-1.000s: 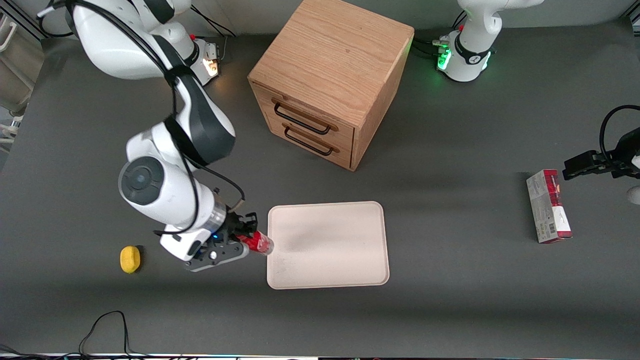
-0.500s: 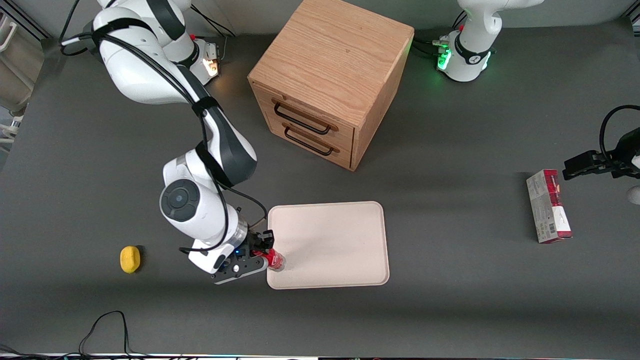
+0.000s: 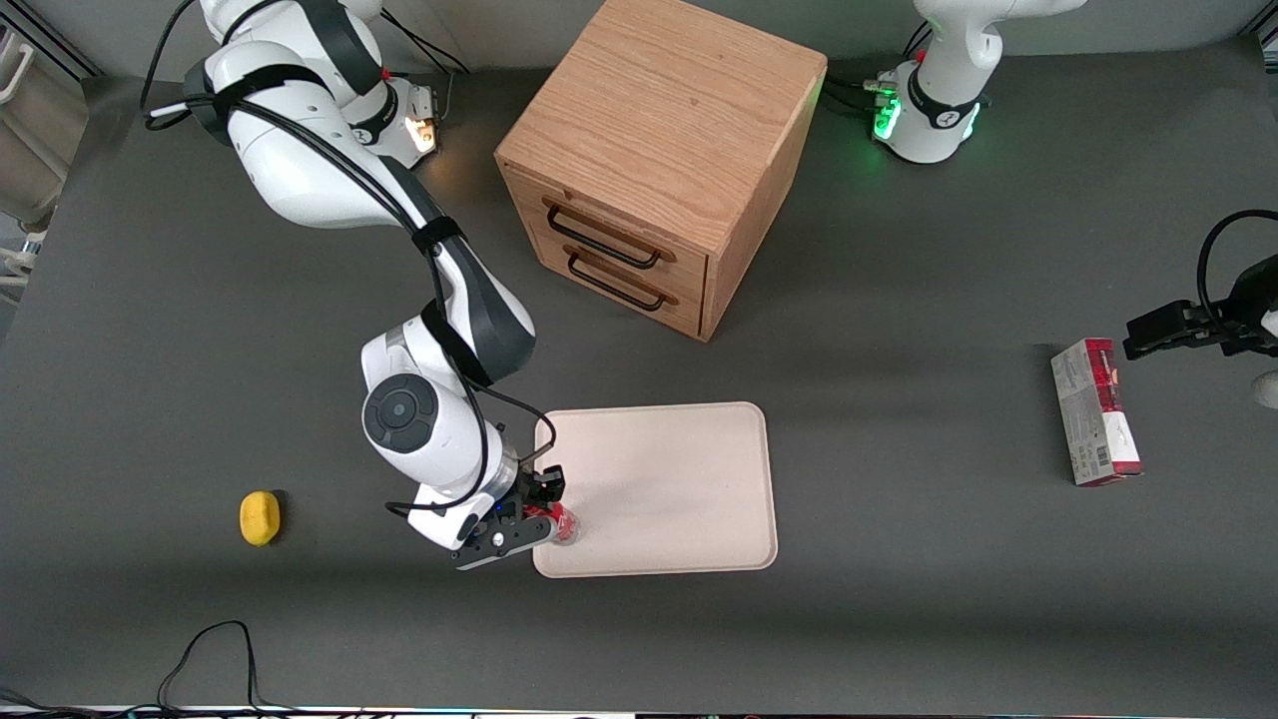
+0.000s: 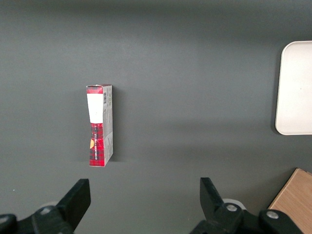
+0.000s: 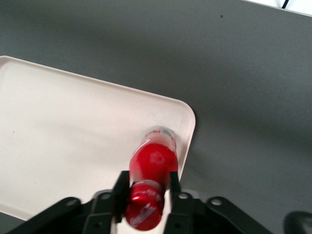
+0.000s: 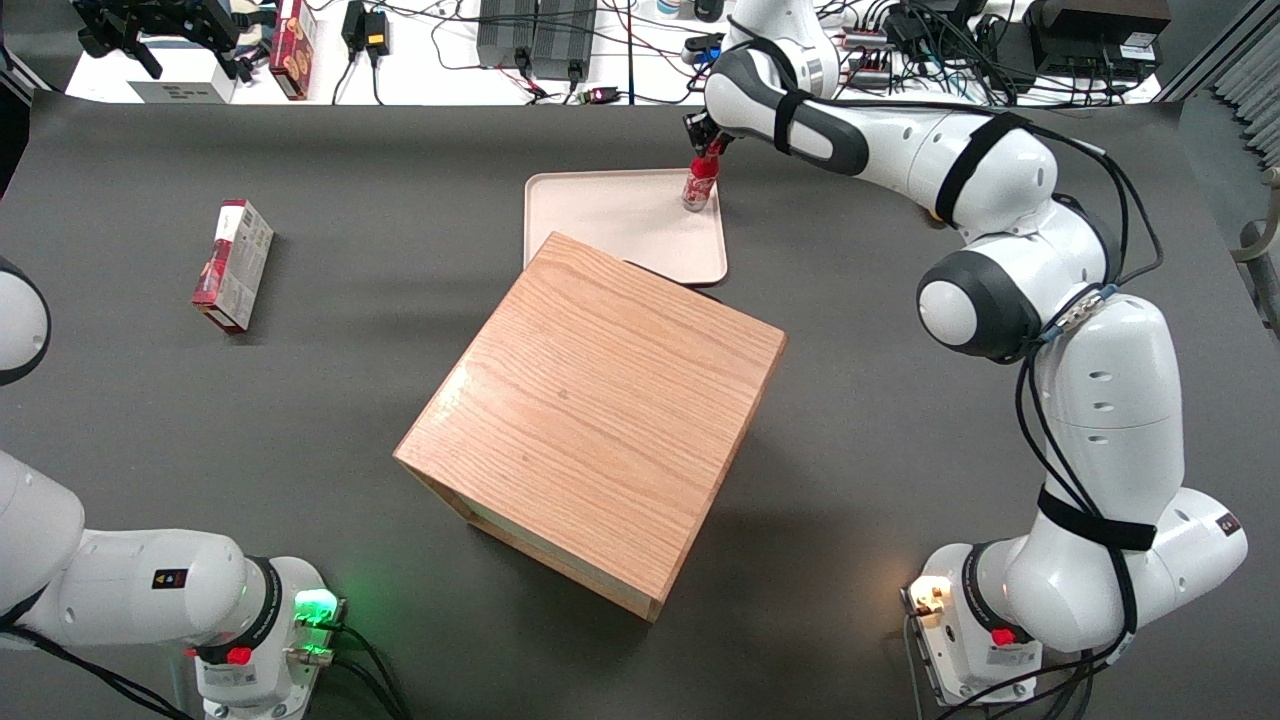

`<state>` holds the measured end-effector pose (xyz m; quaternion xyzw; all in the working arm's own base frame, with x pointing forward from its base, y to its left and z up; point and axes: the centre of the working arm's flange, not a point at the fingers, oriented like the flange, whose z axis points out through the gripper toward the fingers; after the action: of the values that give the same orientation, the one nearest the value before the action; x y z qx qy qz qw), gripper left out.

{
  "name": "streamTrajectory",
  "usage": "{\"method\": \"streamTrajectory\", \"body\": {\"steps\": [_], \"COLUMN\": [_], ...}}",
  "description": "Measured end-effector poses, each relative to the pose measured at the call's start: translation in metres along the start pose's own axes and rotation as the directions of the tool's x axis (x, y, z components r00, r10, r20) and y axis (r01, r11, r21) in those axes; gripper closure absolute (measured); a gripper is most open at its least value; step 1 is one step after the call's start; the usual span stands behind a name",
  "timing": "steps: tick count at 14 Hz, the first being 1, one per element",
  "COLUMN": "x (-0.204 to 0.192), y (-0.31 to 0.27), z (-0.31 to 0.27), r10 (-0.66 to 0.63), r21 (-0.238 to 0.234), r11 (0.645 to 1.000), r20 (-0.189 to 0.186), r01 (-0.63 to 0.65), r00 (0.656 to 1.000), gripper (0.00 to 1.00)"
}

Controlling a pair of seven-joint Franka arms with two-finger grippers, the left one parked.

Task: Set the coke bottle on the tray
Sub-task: 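Lower the bottle onto the white tray with the right gripper, then open the right gripper and raise it away from the tray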

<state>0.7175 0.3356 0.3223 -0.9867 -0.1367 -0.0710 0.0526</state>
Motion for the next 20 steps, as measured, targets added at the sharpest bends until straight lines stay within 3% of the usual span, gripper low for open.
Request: {"method": "streamTrajectory", "body": {"steps": [5, 6, 12, 15, 20], "x": [0.001, 0.001, 0.008, -0.005, -0.089], "y": [-0.007, -0.009, -0.009, 0.01, 0.112], "z": [-0.005, -0.006, -0.045, -0.102, -0.203], "r10": [-0.009, -0.012, 0.058, 0.127, 0.262], "r21": [0.002, 0.003, 0.018, 0.021, -0.096], "r11": [1.0, 1.0, 0.998, 0.992, 0.963], "r20": [-0.01, -0.012, -0.044, -0.002, 0.089], "r01": [0.009, 0.012, -0.057, -0.127, -0.254], "r00": [1.0, 1.0, 0.997, 0.992, 0.961], "gripper": [0.04, 0.0, 0.0, 0.0, 0.0]}}
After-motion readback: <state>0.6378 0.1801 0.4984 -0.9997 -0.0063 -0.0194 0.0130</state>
